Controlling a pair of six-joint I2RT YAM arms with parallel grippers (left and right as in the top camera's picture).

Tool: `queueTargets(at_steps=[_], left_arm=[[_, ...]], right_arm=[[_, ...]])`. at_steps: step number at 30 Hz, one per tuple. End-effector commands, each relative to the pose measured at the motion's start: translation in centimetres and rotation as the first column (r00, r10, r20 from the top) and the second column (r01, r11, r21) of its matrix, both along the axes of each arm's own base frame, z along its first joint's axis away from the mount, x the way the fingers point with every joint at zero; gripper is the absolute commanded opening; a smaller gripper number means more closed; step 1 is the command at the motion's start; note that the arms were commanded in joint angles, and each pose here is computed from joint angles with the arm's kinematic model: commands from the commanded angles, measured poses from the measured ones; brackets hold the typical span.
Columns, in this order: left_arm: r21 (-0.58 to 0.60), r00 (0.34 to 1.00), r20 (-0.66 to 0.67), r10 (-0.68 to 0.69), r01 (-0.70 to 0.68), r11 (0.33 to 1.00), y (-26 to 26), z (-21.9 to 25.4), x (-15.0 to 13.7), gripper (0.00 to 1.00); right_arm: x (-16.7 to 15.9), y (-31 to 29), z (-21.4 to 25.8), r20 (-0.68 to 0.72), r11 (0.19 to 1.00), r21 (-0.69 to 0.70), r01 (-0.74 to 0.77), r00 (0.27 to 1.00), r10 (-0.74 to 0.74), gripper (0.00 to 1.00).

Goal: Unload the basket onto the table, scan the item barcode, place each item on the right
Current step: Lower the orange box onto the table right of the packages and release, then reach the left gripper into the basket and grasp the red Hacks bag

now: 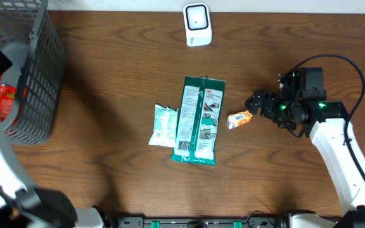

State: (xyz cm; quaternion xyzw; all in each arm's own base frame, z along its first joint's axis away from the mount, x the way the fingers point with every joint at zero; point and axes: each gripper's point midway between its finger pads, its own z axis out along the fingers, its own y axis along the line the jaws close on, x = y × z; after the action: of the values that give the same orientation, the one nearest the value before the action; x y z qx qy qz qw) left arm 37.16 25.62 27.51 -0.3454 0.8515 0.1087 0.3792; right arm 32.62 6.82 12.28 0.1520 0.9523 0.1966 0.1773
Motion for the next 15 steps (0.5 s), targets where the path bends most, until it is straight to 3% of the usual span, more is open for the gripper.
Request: queueTargets(at_steps=[1,9,15], left_arm=[[-0.014,0.994,-0.11,0.004,-0.006,1.0,2.7,-4.2,0.1,0.88],[-0.073,0.98,-0.193,0.054,-0.069,0.995,6.2,-10.0,-0.1,0.94],[-0.099,0.956,-0.291,0.016,-0.047,0.994,7.0,-14.8,0.0,0.94]], right_arm=[[0.3,-0.2,0.3,0.007,1.0,-0.003,0.016,1.0,-0.016,0.99],[0.3,-0.2,0.3,0.007,1.0,-0.003,0.016,1.0,-0.016,0.99],[0.3,-0.2,0.3,0.006,1.0,-0.003,0.016,1.0,-0.016,0.99]])
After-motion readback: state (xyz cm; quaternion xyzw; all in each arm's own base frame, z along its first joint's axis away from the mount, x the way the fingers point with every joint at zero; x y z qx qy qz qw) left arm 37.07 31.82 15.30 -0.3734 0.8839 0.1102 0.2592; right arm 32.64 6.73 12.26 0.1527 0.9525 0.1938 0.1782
